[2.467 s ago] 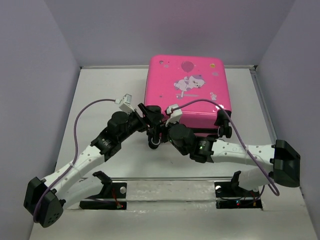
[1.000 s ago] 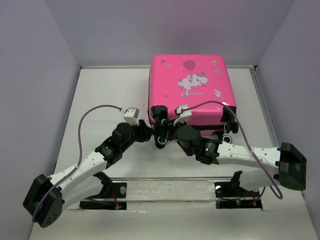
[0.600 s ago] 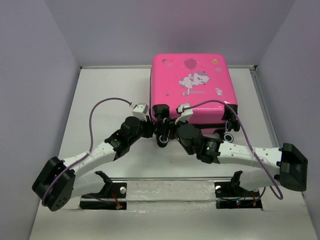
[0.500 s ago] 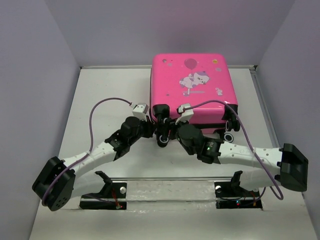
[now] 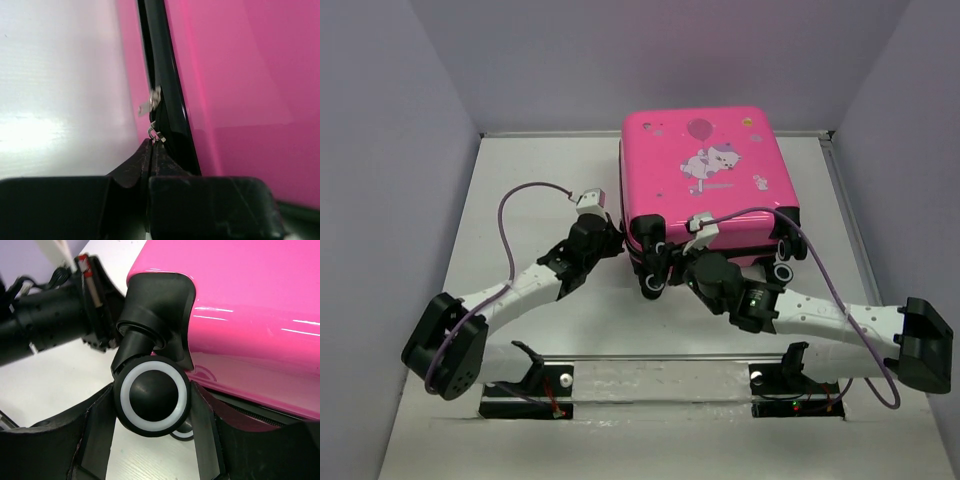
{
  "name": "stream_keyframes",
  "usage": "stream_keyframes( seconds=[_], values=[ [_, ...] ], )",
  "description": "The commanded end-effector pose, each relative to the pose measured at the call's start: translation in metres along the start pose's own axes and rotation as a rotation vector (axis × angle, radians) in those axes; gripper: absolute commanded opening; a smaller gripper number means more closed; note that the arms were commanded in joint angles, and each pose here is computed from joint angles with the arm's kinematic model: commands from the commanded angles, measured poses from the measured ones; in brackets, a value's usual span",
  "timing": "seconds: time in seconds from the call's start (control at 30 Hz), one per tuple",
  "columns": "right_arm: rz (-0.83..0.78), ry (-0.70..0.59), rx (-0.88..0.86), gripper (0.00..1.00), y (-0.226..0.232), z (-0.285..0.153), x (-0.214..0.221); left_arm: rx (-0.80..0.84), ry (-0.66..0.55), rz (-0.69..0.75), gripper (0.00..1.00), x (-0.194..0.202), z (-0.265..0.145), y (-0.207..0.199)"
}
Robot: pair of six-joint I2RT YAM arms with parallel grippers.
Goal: Pack the luggage
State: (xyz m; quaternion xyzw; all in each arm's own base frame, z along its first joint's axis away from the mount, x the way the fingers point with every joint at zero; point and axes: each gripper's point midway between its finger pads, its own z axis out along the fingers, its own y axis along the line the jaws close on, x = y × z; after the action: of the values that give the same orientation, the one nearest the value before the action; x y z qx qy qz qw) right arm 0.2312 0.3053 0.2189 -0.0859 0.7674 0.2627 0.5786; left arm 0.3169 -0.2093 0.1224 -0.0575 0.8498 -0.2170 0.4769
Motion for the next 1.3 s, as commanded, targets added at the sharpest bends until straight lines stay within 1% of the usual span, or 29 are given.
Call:
stream_keyframes(
  seconds=[0.0,0.1,0.17,0.23,0.27,0.3,0.33,0.37,0.4,0.47,0.5,0.53,0.57,0.6,0.63,0.67,0.7,0.73,0.77,0.8,0.87,0.9,0.93,0.97,1.0,1.03,1.13,1.17,1.27],
  values=[
    [0.074,-0.098,-0.085,0.07,0.020,-0.017,-0.037,-0.378,-0.155,-0.002,0.06,-0.054,0.022,0.083],
    [0.053,-0.073,-0.114,0.07,0.029,-0.013,-0.029,-0.423,-0.167,-0.016,0.06,-0.070,0.030,0.088],
    [0.047,-0.064,-0.147,0.07,0.040,-0.012,-0.027,-0.400,-0.194,-0.060,0.06,-0.082,0.020,0.083],
    [0.035,-0.044,-0.179,0.07,0.052,-0.004,-0.024,-0.343,-0.243,-0.110,0.31,-0.092,0.005,0.074],
    [0.029,-0.043,-0.199,0.07,0.061,-0.003,-0.024,-0.325,-0.244,-0.123,0.42,-0.087,-0.003,0.075],
    [0.036,-0.057,-0.219,0.07,0.071,0.000,-0.034,-0.285,-0.304,-0.154,0.65,-0.105,-0.025,0.067],
    [0.013,-0.023,-0.235,0.07,0.080,0.009,-0.023,-0.270,-0.332,-0.170,0.79,-0.112,-0.038,0.065],
    [-0.001,-0.011,-0.244,0.07,0.087,0.014,-0.022,-0.263,-0.355,-0.182,0.90,-0.118,-0.050,0.064],
    [-0.010,0.000,-0.264,0.07,0.097,0.018,-0.020,-0.232,-0.398,-0.197,0.99,-0.132,-0.076,0.060],
    [-0.032,0.023,-0.305,0.07,0.123,0.032,-0.019,-0.180,-0.435,-0.188,0.99,-0.149,-0.103,0.048],
    [-0.041,0.034,-0.326,0.08,0.136,0.034,-0.017,-0.152,-0.450,-0.182,0.99,-0.154,-0.125,0.045],
    [-0.064,0.072,-0.344,0.29,0.153,0.041,-0.014,-0.099,-0.458,-0.176,0.99,-0.162,-0.139,0.033],
    [-0.076,0.090,-0.340,0.49,0.158,0.045,-0.013,-0.061,-0.475,-0.155,0.99,-0.166,-0.157,0.028],
    [-0.092,0.108,-0.341,0.63,0.164,0.045,-0.012,-0.046,-0.451,-0.135,0.99,-0.161,-0.164,0.027],
    [-0.105,0.113,-0.332,0.82,0.170,0.044,-0.013,-0.016,-0.447,-0.122,0.99,-0.160,-0.173,0.022],
    [-0.120,0.119,-0.321,0.95,0.169,0.043,-0.019,0.043,-0.453,-0.109,0.99,-0.162,-0.189,0.013],
    [-0.123,0.118,-0.328,1.00,0.172,0.037,-0.022,0.048,-0.429,-0.088,0.99,-0.155,-0.194,0.014],
    [-0.115,0.119,-0.354,1.00,0.175,0.031,-0.028,0.067,-0.431,-0.081,0.99,-0.153,-0.202,0.013],
    [-0.134,0.155,-0.352,1.00,0.169,0.023,-0.024,0.089,-0.430,-0.076,0.99,-0.151,-0.209,0.011],
    [-0.124,0.137,-0.367,1.00,0.166,0.010,-0.042,0.102,-0.444,-0.078,0.99,-0.150,-0.222,0.012],
    [-0.145,0.157,-0.371,1.00,0.155,-0.008,-0.048,0.138,-0.480,-0.088,0.99,-0.152,-0.242,0.010],
    [-0.136,0.129,-0.383,1.00,0.147,-0.025,-0.066,0.158,-0.482,-0.086,0.99,-0.152,-0.248,0.008],
    [-0.145,0.131,-0.387,1.00,0.139,-0.035,-0.070,0.211,-0.480,-0.068,0.99,-0.151,-0.255,-0.001],
    [-0.140,0.112,-0.392,1.00,0.133,-0.046,-0.079,0.242,-0.484,-0.060,0.99,-0.152,-0.260,-0.007],
    [-0.118,0.062,-0.399,1.00,0.116,-0.068,-0.096,0.274,-0.497,-0.055,0.99,-0.156,-0.270,-0.012],
    [-0.102,0.031,-0.395,1.00,0.107,-0.078,-0.105,0.302,-0.493,-0.046,0.99,-0.156,-0.276,-0.018],
    [-0.034,-0.065,-0.369,1.00,0.073,-0.110,-0.130,0.333,-0.520,-0.042,0.99,-0.166,-0.294,-0.024],
    [0.017,-0.128,-0.344,1.00,0.050,-0.129,-0.143,0.343,-0.534,-0.034,0.99,-0.169,-0.300,-0.026],
    [0.055,-0.179,-0.311,1.00,0.021,-0.145,-0.143,0.340,-0.557,-0.036,0.99,-0.172,-0.306,-0.024]
  ],
)
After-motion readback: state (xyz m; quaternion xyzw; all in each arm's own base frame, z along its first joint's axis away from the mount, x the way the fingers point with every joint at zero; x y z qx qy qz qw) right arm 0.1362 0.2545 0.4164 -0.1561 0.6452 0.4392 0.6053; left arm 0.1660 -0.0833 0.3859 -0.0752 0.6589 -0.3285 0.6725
